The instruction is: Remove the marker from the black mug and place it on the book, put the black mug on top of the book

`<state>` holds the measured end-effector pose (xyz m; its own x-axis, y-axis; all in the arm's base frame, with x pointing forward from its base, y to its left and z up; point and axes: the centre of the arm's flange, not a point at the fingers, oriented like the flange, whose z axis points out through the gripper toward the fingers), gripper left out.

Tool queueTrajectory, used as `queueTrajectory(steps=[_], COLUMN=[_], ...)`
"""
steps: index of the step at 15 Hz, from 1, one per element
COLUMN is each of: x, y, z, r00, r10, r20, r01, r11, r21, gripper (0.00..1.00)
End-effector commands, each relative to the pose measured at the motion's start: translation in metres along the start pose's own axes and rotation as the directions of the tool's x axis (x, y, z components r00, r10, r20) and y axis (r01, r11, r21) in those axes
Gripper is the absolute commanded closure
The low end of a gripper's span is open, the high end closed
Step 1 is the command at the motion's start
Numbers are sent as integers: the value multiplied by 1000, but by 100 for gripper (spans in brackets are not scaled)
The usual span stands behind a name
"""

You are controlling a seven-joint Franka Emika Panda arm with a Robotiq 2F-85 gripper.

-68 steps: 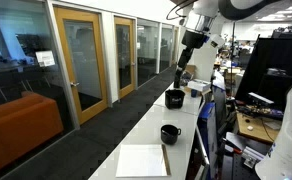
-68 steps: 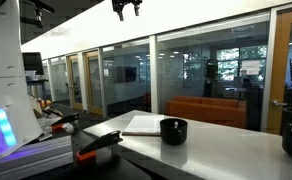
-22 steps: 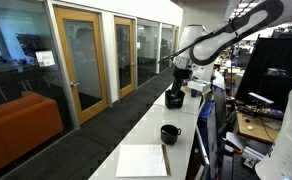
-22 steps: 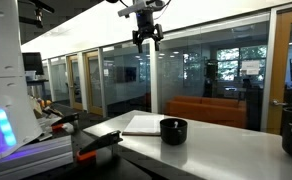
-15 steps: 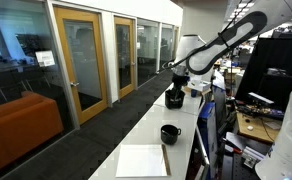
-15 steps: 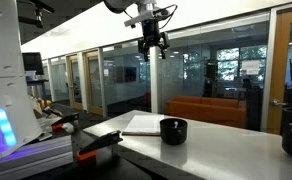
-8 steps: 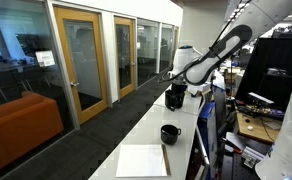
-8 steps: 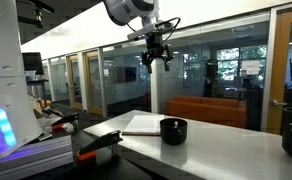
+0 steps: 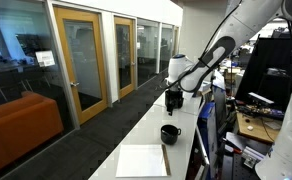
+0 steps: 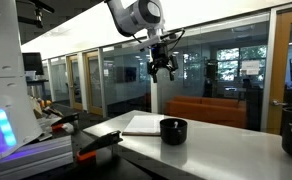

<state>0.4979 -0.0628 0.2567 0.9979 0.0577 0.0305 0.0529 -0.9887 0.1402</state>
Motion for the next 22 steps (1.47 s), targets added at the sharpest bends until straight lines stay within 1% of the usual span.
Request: queueTrajectory(steps=[1,2,3,10,11,13,17,19,22], x=[13,13,5,9,9,10,12,13,18], y=[3,4,3,5,4,0,-15,-21,-27], z=[14,13,10,11,11,20,50,69,93], r00=[1000,1000,1000,1000,1000,1000,1000,999,995], r10=[23,26,15,21,6,-3,-28,-46,-82], r20=[-9,-8,7,4,-7,-12,13,26,54], r01=[-23,-26,-15,-21,-6,3,28,45,77], r11=[999,999,1000,1000,1000,1000,999,998,993], r21=[-22,-29,-4,-10,-1,5,26,44,90], gripper=[0,0,0,0,0,0,0,0,0])
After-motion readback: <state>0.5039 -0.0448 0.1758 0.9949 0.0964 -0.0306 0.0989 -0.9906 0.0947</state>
